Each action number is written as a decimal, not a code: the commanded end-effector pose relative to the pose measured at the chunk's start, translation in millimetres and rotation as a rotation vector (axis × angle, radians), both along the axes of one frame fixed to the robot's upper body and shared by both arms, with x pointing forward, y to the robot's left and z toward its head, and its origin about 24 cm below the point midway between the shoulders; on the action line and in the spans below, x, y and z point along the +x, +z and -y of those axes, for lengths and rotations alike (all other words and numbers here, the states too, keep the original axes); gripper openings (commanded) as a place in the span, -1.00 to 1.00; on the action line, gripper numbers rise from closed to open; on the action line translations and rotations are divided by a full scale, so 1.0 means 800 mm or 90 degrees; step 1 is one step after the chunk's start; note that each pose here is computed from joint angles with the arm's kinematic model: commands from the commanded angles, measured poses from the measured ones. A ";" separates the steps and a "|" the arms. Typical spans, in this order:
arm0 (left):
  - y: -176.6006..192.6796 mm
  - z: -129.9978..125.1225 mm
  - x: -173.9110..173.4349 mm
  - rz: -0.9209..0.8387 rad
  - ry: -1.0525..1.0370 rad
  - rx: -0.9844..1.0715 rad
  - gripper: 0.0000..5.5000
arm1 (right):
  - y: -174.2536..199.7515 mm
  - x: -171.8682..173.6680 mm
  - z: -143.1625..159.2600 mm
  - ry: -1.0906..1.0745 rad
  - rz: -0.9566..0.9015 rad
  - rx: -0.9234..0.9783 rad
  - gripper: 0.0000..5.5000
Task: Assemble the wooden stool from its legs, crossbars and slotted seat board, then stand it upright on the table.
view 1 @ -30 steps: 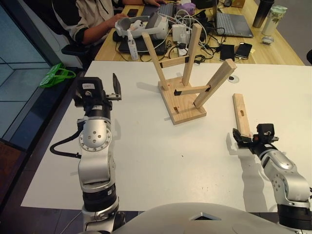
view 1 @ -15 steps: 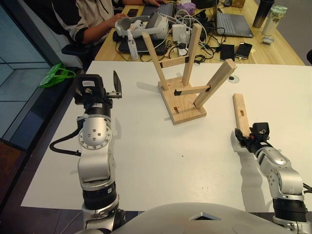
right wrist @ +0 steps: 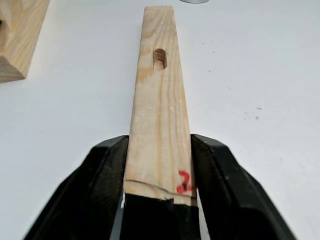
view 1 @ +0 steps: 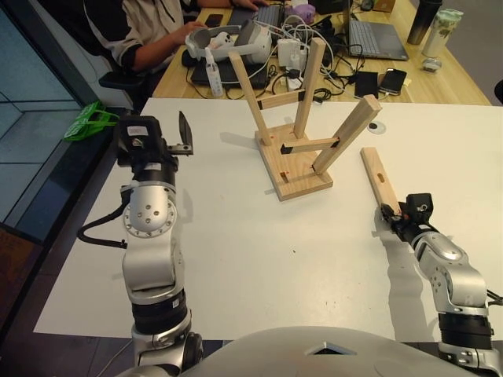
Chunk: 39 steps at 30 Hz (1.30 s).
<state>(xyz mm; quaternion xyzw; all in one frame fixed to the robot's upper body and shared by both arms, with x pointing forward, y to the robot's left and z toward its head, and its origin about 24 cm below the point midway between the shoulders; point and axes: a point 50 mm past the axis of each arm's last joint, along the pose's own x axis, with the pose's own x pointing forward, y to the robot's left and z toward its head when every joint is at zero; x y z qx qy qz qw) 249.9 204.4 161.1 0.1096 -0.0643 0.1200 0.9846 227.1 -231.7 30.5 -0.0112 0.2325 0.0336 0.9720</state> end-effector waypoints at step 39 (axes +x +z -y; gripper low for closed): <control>0.267 0.108 0.056 -0.053 -0.848 -0.621 0.53 | 0.300 0.031 -0.122 0.584 0.637 0.137 -0.27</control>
